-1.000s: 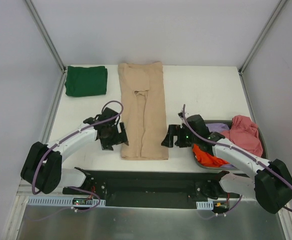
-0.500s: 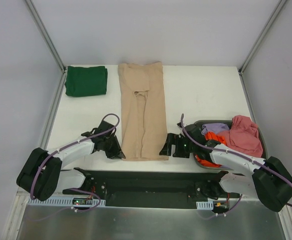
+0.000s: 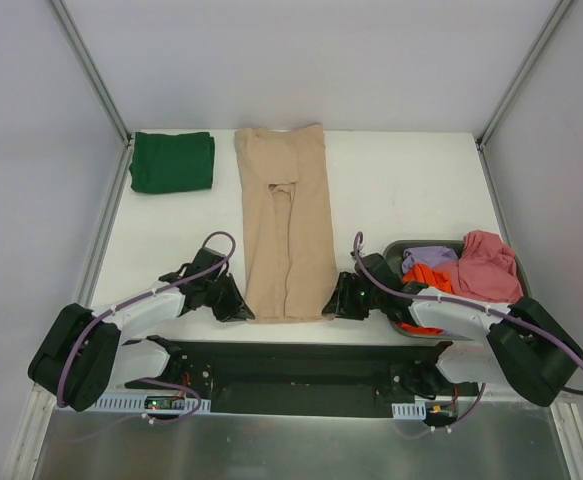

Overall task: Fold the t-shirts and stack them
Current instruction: Grab the bottom of the folded rectangular tshirt with both arms

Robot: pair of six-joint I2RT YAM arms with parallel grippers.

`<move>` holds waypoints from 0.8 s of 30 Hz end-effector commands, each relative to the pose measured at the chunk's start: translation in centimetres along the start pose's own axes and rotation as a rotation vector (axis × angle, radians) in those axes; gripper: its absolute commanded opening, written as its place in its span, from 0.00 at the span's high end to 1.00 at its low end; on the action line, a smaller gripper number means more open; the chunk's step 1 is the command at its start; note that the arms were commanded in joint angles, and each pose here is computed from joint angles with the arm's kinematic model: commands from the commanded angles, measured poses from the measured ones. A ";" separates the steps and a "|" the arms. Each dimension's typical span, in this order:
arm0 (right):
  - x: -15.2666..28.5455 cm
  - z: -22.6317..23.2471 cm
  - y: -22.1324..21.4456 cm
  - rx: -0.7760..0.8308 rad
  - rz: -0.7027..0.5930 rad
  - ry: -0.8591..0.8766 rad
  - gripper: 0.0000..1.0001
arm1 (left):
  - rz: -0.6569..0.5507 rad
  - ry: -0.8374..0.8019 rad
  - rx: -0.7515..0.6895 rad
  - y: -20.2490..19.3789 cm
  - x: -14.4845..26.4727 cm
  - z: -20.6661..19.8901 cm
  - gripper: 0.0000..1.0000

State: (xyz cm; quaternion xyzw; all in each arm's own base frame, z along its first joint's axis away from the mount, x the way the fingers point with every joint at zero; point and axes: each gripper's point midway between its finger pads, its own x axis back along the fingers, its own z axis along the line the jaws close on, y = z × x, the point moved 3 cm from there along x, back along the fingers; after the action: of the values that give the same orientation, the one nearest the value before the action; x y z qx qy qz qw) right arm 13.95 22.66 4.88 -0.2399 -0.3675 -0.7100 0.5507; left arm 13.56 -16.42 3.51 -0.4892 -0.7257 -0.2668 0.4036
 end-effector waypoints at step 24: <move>5.3 0.5 -7.8 0.220 0.130 -0.047 0.99 | 0.070 -0.136 0.071 -7.4 3.7 2.6 1.00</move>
State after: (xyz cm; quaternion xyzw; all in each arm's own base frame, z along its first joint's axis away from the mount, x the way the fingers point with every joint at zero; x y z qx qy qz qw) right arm 5.00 21.39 5.98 -0.2152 -0.4249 -0.6253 0.6182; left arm 5.64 -15.96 4.00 -0.5264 -0.7371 -0.1908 0.3783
